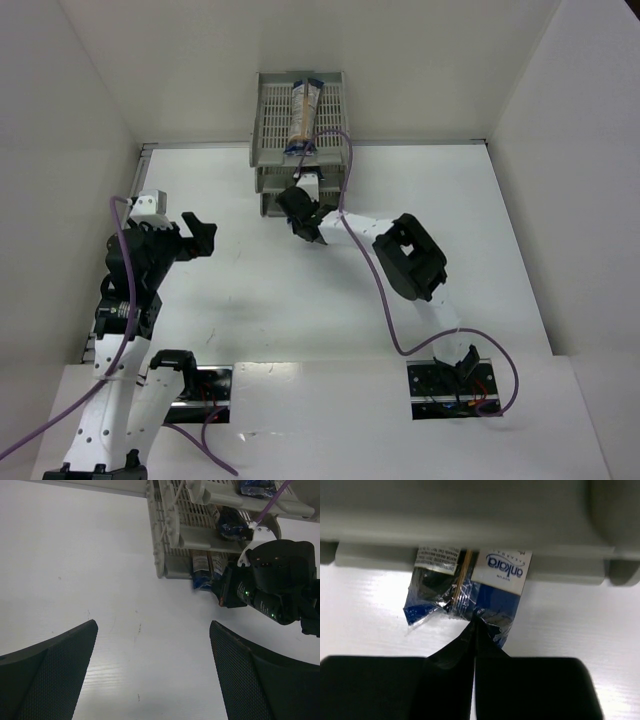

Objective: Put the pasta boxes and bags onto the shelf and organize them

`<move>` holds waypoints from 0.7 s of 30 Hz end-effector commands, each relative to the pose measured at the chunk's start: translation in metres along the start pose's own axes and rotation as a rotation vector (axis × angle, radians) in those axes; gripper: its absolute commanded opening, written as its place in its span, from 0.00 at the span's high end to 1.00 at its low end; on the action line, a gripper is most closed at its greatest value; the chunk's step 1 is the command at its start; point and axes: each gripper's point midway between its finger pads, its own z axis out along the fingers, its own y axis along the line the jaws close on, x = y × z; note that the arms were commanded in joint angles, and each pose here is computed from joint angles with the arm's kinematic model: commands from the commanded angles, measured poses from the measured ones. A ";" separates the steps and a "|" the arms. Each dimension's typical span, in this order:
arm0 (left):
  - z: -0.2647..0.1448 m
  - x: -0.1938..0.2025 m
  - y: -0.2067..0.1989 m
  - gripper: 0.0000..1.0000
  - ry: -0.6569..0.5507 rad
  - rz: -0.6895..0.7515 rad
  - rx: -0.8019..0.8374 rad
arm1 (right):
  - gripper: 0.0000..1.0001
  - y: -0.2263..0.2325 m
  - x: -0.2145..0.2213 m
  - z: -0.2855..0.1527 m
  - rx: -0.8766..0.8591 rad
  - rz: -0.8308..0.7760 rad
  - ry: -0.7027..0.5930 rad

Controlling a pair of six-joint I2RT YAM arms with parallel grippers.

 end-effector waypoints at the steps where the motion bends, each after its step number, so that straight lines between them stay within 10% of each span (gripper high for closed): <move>1: 0.003 -0.007 0.001 0.00 -0.031 0.023 0.002 | 1.00 -0.017 -0.031 0.017 0.081 0.001 -0.091; 17: 0.003 -0.007 0.001 0.00 -0.031 0.023 0.002 | 1.00 -0.026 -0.053 -0.001 0.078 -0.028 -0.177; 21: 0.003 -0.007 0.001 0.00 -0.031 0.023 0.002 | 0.78 -0.012 -0.045 -0.047 -0.019 -0.076 -0.219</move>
